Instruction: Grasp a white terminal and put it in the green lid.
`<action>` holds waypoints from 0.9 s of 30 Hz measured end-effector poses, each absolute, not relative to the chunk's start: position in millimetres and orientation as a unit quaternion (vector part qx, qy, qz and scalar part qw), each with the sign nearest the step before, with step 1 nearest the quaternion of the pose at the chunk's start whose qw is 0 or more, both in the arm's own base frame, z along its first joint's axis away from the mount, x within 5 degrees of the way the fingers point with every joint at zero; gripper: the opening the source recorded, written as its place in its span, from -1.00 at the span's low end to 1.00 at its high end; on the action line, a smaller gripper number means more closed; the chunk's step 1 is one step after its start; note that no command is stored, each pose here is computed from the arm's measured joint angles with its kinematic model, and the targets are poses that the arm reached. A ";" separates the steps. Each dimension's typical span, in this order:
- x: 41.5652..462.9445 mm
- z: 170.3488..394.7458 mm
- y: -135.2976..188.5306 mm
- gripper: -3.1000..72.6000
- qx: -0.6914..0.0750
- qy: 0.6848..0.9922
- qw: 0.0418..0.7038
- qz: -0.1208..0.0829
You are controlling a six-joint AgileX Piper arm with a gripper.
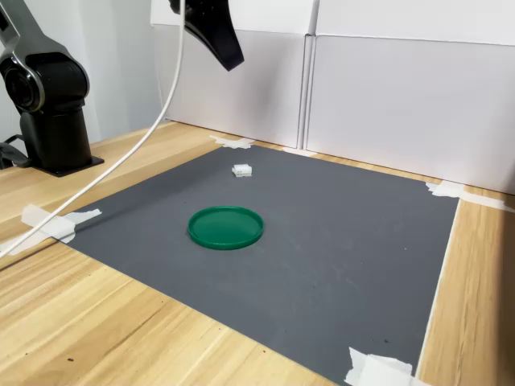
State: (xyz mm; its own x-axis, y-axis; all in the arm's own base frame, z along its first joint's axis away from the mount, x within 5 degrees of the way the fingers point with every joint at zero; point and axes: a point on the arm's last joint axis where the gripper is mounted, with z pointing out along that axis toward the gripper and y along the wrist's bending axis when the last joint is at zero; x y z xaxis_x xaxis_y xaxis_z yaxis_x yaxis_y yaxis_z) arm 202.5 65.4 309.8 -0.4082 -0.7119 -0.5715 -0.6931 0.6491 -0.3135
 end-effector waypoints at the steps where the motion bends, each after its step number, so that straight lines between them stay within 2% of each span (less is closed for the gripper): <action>1: 204.4 309.4 69.1 -0.96 -0.426 0.836 0.345 -0.011; 9: 205.0 305.1 89.7 -0.96 -0.492 0.817 0.301 -0.005; 12: 202.2 297.6 97.5 -0.95 -0.544 0.797 0.263 -0.003; 16: 201.9 288.9 102.0 -0.80 -0.579 0.782 0.228 0.004; 20: 203.1 286.6 102.8 -0.40 -0.584 0.780 0.223 0.005; 27: 210.6 281.0 106.1 0.64 -0.581 0.781 0.227 0.004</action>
State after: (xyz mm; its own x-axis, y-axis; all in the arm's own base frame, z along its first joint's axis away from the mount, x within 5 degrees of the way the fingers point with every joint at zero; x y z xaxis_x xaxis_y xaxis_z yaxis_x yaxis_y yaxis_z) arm 210.6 106.1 281.0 -0.2207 -0.9067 -0.3594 -0.9102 0.3238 -0.2581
